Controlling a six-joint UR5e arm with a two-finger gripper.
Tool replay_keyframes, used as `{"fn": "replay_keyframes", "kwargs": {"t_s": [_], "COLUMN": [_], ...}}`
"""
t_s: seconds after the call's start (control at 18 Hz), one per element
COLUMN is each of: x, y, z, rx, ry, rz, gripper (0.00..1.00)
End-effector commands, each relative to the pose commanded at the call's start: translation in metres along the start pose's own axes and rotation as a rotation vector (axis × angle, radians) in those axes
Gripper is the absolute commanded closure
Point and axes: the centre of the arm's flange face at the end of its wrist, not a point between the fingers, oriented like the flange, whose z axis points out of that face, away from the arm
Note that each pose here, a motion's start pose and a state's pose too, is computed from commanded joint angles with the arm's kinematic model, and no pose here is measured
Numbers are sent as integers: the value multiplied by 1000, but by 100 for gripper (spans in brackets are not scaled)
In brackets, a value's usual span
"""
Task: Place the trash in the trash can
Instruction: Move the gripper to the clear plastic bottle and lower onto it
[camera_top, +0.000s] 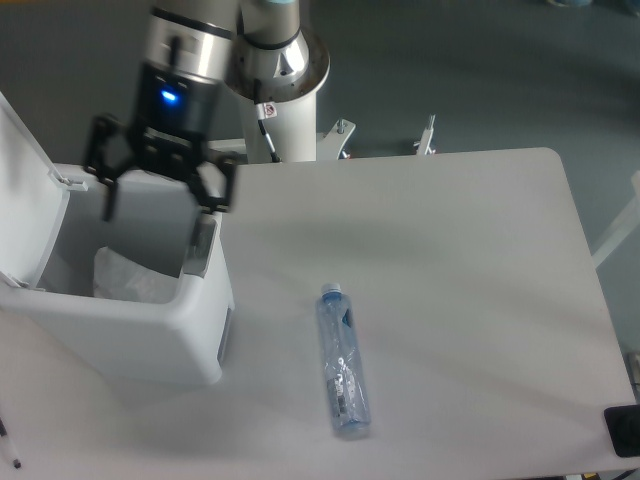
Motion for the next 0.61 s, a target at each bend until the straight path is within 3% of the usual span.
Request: {"fn": "replay_keyframes", "kwargs": {"t_s": [0.22, 0.39, 0.61], "x": [-87, -129, -157], "y": [-9, 10, 31], "z": [69, 130, 183], "rx": [-112, -265, -374], "ry": [-91, -192, -243], "rz": [-140, -162, -176], "gripper": [0, 0, 0]}}
